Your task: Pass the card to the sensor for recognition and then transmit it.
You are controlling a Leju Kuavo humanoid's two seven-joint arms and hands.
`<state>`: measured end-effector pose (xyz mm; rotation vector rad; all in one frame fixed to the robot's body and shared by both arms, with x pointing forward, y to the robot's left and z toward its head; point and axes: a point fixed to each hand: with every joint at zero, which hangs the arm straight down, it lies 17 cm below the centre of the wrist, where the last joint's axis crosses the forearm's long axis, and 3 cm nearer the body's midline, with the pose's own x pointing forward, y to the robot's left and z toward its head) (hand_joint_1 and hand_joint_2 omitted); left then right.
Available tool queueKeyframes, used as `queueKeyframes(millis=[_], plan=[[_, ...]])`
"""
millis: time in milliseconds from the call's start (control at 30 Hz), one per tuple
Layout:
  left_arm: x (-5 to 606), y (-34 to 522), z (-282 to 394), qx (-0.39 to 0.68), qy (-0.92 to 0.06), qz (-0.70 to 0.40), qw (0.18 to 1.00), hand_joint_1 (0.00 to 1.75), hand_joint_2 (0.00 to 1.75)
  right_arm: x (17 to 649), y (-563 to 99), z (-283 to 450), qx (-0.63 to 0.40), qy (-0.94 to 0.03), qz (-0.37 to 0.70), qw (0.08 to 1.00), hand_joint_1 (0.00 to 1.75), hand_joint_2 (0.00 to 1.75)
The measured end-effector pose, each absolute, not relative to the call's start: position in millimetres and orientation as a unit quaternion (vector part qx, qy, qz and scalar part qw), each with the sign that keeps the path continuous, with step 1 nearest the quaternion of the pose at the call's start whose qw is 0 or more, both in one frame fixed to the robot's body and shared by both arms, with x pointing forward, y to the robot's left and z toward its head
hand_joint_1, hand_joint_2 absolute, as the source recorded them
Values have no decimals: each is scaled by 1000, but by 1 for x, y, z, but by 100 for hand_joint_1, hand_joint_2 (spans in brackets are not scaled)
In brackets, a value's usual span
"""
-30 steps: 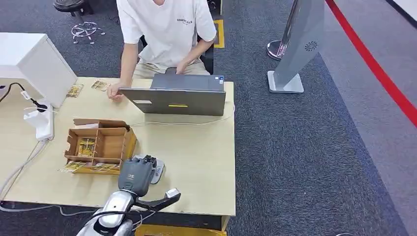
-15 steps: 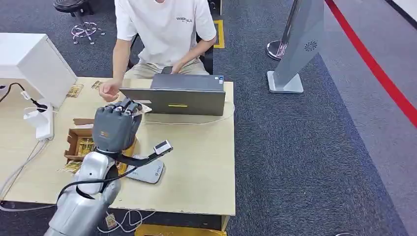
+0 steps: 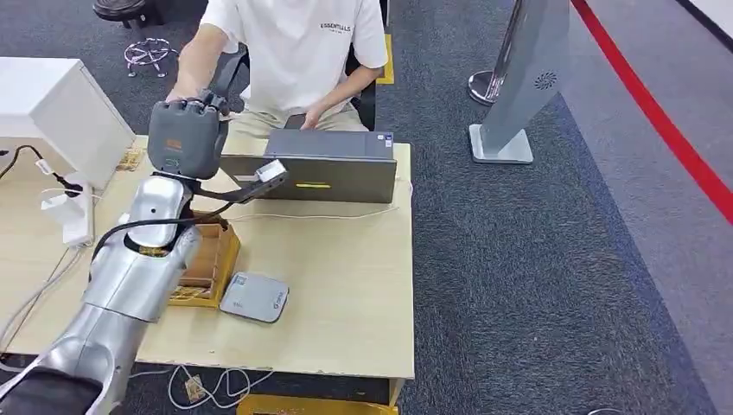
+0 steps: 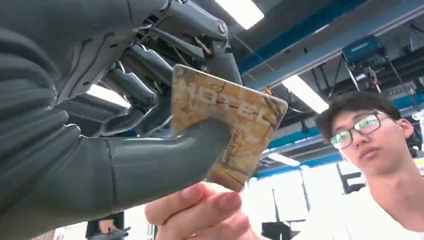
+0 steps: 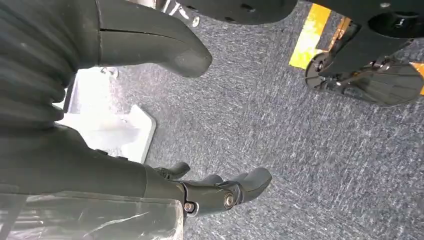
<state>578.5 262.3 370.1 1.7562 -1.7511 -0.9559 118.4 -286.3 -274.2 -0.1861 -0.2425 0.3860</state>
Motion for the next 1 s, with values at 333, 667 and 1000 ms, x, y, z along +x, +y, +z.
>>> queueKeyframes(millis=[333,667,1000], plan=[[584,246,365,623,-646,-362,254,0,175,117,-283,-275,-88,-115,186,972,0,175],[546,205,335,569,-680,-389,249,0,175,109,-284,-276,-88,-115,167,975,0,175],[458,229,250,521,-672,-462,252,0,175,86,-288,-279,-90,-109,132,981,0,175]])
